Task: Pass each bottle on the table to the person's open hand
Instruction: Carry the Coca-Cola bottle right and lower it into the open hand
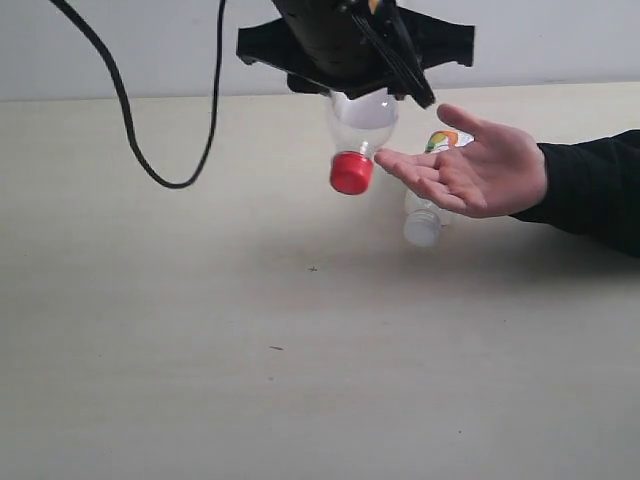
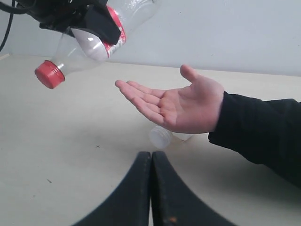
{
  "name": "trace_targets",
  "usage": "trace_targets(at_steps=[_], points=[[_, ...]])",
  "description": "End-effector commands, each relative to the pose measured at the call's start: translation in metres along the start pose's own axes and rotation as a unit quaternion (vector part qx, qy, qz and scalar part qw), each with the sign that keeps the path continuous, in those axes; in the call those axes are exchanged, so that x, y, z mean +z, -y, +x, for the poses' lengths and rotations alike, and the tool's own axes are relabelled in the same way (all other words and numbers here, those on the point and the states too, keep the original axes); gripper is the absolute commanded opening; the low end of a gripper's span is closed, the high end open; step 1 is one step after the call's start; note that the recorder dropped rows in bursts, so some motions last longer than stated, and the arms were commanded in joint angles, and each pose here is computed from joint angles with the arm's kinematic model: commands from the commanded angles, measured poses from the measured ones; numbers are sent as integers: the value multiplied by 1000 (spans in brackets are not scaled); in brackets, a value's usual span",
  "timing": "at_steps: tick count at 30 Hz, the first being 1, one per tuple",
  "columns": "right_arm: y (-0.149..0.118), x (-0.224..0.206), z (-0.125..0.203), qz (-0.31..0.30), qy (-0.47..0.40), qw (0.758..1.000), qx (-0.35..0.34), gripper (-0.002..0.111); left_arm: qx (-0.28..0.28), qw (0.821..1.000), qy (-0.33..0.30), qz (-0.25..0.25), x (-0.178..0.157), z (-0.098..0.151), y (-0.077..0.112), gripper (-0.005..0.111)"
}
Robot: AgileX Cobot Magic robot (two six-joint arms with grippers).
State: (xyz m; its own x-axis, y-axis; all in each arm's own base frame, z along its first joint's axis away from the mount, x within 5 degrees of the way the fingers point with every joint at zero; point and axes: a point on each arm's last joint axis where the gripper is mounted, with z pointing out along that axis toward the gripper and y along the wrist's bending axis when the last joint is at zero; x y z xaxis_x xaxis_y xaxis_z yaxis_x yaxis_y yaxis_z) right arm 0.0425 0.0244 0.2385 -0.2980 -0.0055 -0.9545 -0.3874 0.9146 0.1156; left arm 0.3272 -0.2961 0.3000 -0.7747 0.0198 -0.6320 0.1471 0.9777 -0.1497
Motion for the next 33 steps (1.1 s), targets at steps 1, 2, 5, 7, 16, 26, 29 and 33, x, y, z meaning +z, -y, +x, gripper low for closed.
trace_targets(at_steps=[1,2,5,7,16,26,29,33], points=[[0,0,0,1,5,1000,-3,0,-23,999,16,42,-12,11,25,0],[0,0,0,1,5,1000,-3,0,-33,998,19,54,-14,14,32,0],[0,0,0,1,5,1000,-3,0,-51,995,26,83,-19,21,47,0],[0,0,0,1,5,1000,-3,0,-77,992,30,97,-19,26,53,0],[0,0,0,1,5,1000,-4,0,-231,965,80,97,-7,59,62,0],[0,0,0,1,5,1000,-4,0,-247,955,98,132,10,71,74,0],[0,0,0,1,5,1000,-4,0,-247,957,92,122,23,74,73,0],[0,0,0,1,5,1000,-4,0,-249,957,93,115,33,73,72,0]])
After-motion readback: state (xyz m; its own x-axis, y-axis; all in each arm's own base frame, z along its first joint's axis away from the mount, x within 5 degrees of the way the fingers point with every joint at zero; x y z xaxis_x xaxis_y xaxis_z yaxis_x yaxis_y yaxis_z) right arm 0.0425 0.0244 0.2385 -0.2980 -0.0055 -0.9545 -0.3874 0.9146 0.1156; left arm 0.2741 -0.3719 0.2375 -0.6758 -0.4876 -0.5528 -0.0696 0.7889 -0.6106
